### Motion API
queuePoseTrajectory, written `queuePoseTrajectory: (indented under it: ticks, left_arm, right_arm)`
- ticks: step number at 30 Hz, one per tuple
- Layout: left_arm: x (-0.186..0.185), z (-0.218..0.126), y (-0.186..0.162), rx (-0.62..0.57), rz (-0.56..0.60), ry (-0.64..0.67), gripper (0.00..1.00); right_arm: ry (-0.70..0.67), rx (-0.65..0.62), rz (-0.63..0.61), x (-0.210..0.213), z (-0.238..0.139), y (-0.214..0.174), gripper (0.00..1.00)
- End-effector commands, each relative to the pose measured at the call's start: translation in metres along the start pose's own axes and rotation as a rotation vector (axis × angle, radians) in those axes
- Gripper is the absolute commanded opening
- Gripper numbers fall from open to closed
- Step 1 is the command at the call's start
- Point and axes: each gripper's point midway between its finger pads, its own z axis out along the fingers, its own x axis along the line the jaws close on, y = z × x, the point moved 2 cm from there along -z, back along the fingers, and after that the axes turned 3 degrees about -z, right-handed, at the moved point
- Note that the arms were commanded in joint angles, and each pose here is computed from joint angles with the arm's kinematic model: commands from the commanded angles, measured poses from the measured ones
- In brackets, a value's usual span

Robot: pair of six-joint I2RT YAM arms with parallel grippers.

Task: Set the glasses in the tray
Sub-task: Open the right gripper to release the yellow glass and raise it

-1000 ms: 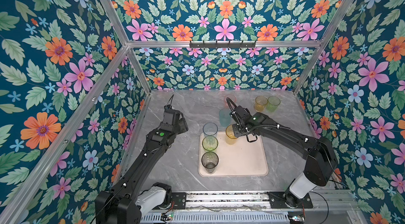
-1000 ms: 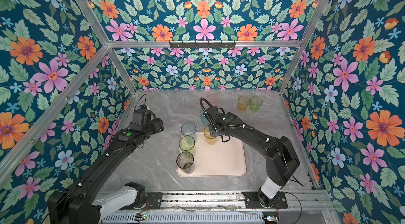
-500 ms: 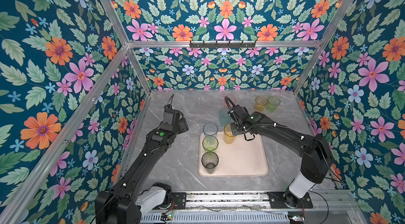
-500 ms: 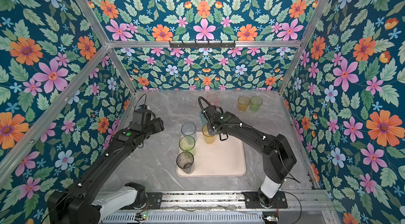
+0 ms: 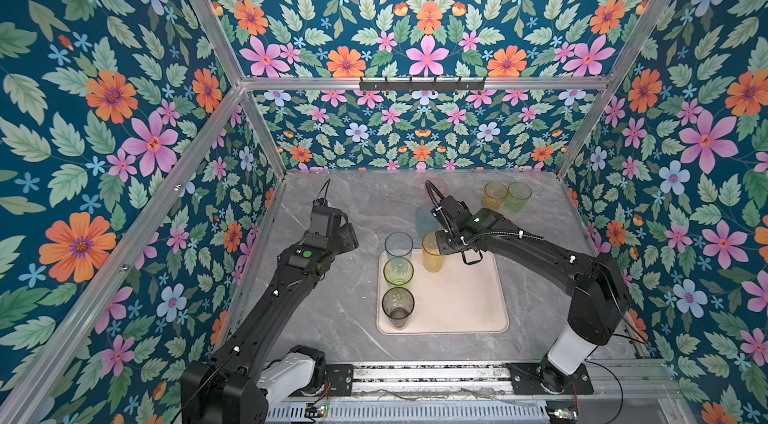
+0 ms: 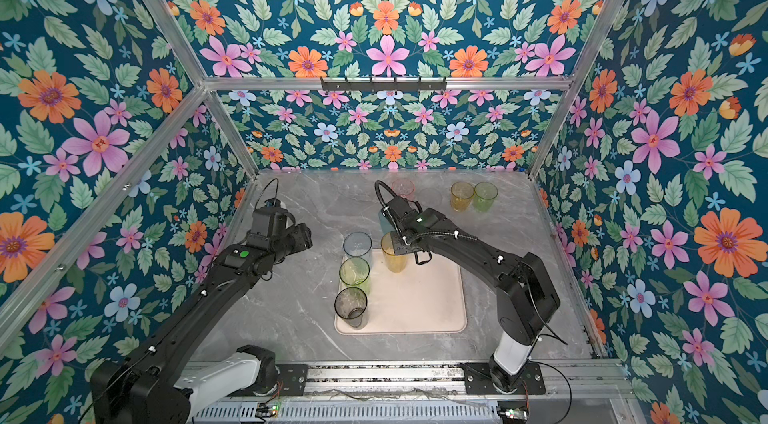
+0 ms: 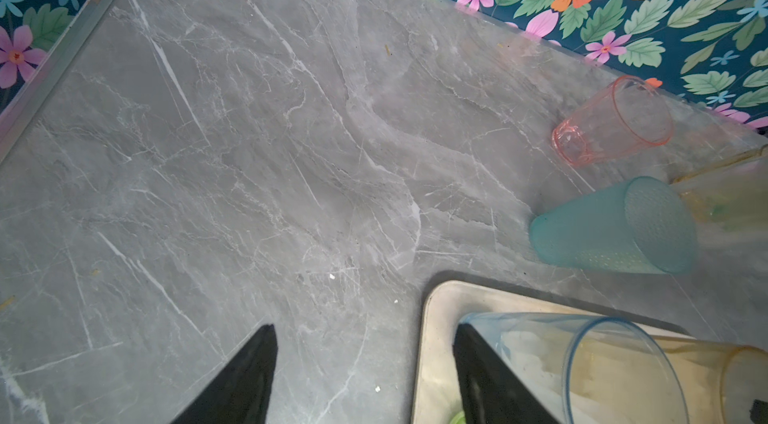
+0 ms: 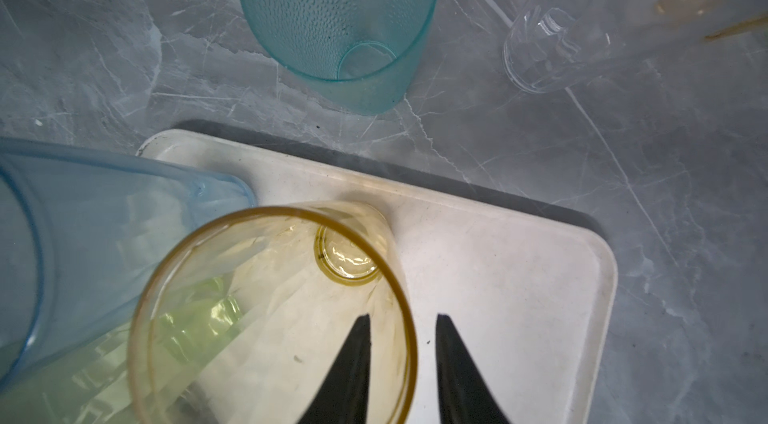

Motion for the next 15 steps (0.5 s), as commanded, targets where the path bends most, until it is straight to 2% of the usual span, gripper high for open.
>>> queuePoseTrajectory:
  ticks: [1, 9, 10, 15]
  left_arm:
    - [-0.002, -0.001, 0.006, -0.023, -0.011, -0.01, 0.71]
    - [-0.004, -0.003, 0.006, -0.021, -0.012, -0.019, 0.71]
    - [-0.004, -0.003, 0.006, -0.021, -0.013, -0.018, 0.7]
    - [-0.004, -0.007, 0.009, -0.031, -0.014, -0.017, 0.71]
  right_arm:
    - [-0.004, 0.002, 0.0, -0.002, -0.01, 0.001, 0.3]
    - [-0.011, -0.037, -0.009, -0.005, -0.03, 0.013, 0.35]
    - [0.003, -0.075, -0.002, -0.006, -0.045, 0.018, 0.35]
    - [0.0, -0.141, -0.006, -0.01, -0.064, 0.033, 0.36]
